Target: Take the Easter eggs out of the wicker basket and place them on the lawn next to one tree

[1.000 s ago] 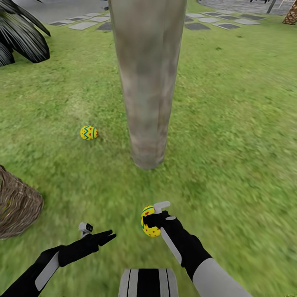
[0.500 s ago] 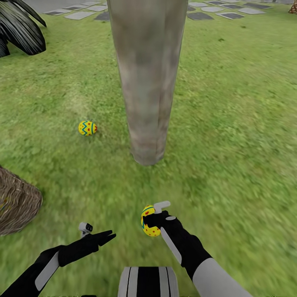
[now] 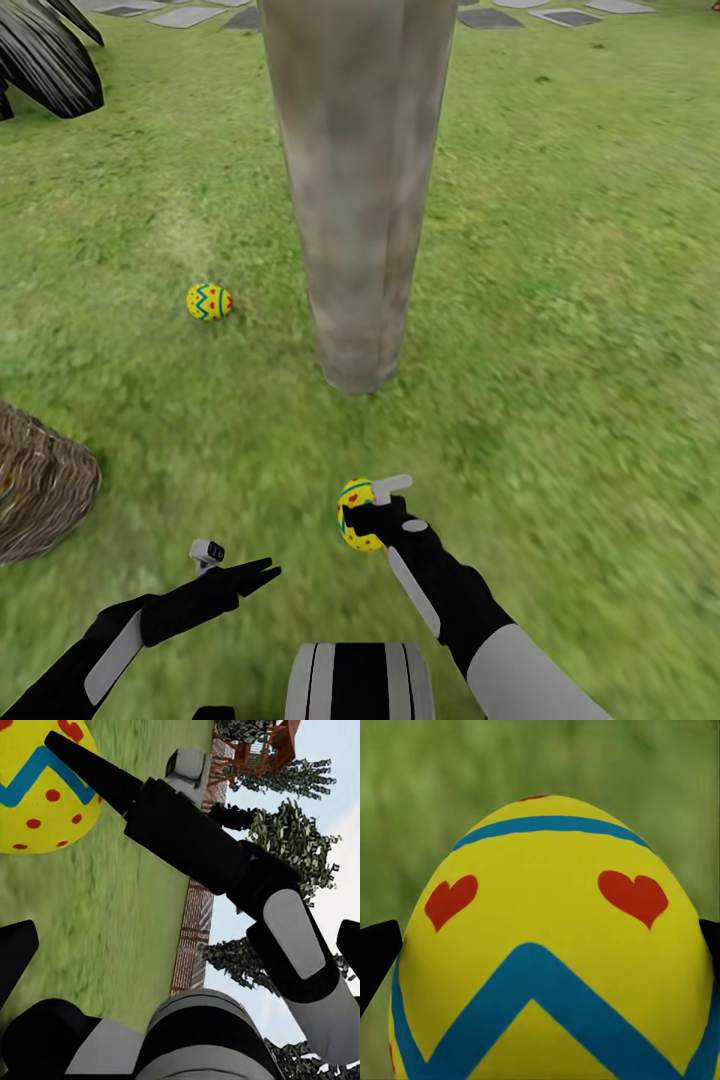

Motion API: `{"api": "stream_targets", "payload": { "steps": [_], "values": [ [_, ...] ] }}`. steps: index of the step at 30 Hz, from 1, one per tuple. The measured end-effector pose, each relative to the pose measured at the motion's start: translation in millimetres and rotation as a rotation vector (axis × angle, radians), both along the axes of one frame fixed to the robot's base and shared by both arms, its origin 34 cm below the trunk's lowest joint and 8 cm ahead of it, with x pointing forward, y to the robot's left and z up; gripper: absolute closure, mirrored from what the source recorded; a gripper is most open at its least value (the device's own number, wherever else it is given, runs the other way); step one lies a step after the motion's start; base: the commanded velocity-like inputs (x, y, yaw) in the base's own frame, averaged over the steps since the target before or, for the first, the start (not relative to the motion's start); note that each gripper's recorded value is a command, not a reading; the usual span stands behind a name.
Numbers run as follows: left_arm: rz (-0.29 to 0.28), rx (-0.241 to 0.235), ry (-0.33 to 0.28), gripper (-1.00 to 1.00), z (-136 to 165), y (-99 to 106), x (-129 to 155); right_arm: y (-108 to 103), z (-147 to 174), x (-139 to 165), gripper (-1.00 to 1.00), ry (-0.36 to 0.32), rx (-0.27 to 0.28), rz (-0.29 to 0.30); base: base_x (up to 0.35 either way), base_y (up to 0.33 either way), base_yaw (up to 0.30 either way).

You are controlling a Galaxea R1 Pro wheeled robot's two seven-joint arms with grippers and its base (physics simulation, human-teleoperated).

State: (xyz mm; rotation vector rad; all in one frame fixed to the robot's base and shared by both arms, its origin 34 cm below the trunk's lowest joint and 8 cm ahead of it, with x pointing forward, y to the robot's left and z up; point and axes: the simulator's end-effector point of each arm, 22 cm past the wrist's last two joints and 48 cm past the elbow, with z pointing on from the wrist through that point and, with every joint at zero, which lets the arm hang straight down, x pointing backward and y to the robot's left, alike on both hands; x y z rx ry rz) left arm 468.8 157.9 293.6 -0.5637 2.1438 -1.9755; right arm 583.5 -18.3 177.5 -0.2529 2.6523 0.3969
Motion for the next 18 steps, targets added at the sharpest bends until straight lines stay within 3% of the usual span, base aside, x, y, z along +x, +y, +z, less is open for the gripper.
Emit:
{"api": "stream_targets", "payload": {
  "steps": [15,18],
  "values": [
    [-0.001,-0.001,0.024,-1.00,-9,-1,-6,0,-11,-6,1.00,0.016,-0.002,0.001,0.000,0.000,0.000],
    [-0.001,-0.001,0.030,-1.00,-11,-1,-7,0,-10,-2,1.00,-0.005,0.001,-0.008,0.000,0.000,0.000]
  ]
}}
